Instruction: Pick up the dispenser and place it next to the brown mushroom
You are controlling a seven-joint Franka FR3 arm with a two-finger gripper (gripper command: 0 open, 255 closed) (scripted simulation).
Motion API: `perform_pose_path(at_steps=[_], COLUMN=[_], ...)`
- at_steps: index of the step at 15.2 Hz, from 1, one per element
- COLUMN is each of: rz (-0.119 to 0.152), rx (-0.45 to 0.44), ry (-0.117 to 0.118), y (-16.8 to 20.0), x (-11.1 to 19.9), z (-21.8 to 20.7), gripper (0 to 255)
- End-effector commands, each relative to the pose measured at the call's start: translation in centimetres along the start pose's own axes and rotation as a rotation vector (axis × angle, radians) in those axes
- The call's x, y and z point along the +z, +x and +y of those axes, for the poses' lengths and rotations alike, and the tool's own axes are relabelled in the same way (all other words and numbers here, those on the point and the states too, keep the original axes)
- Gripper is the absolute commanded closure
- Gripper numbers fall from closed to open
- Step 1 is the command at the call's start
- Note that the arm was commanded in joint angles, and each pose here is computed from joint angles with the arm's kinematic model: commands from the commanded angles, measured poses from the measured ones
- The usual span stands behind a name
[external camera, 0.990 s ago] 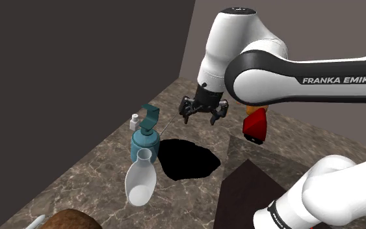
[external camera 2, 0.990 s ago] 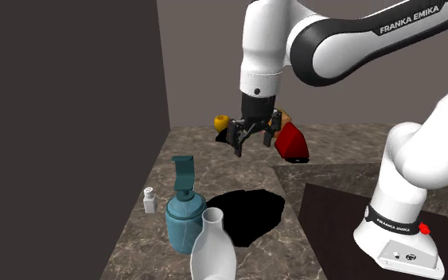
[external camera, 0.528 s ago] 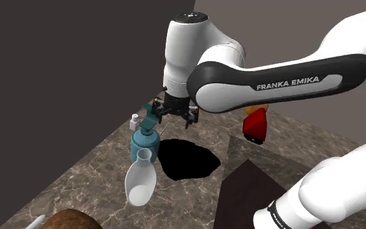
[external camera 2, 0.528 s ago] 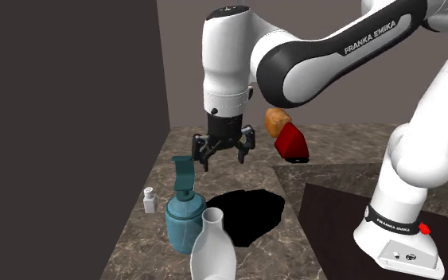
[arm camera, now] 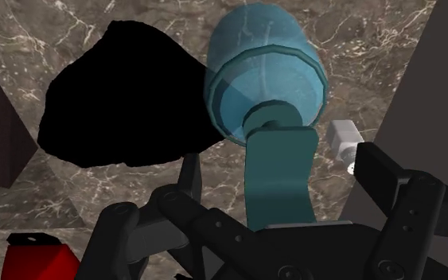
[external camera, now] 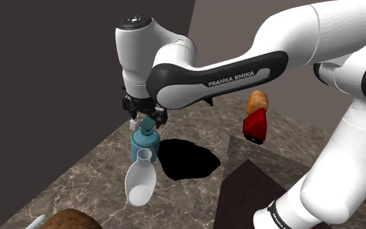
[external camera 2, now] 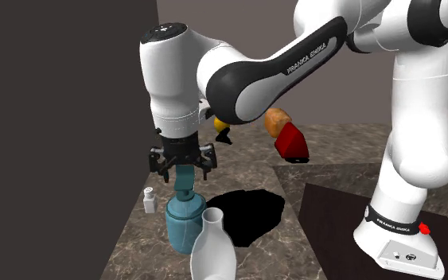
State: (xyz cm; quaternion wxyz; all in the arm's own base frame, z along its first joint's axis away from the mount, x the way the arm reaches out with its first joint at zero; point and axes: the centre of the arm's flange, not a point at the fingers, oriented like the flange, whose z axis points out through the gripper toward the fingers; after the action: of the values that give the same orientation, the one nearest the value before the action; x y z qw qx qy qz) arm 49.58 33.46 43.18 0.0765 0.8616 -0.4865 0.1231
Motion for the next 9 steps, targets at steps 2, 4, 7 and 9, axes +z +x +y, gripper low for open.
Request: perform_pose_path(at_steps=[2, 4, 7, 9], rz=[0.009, 0.009, 0.009, 0.009], rx=[0.024, 0.024, 0.024, 0.024], ry=[-0.001, -0.001, -0.001, -0.001], y=[-0.2, -0.2, -0.1, -0.1], x=[1.3, 2.4, 4.3, 4.3], z=[-1.2, -1.2, -1.2, -1.2], gripper=[0, 0, 0, 0])
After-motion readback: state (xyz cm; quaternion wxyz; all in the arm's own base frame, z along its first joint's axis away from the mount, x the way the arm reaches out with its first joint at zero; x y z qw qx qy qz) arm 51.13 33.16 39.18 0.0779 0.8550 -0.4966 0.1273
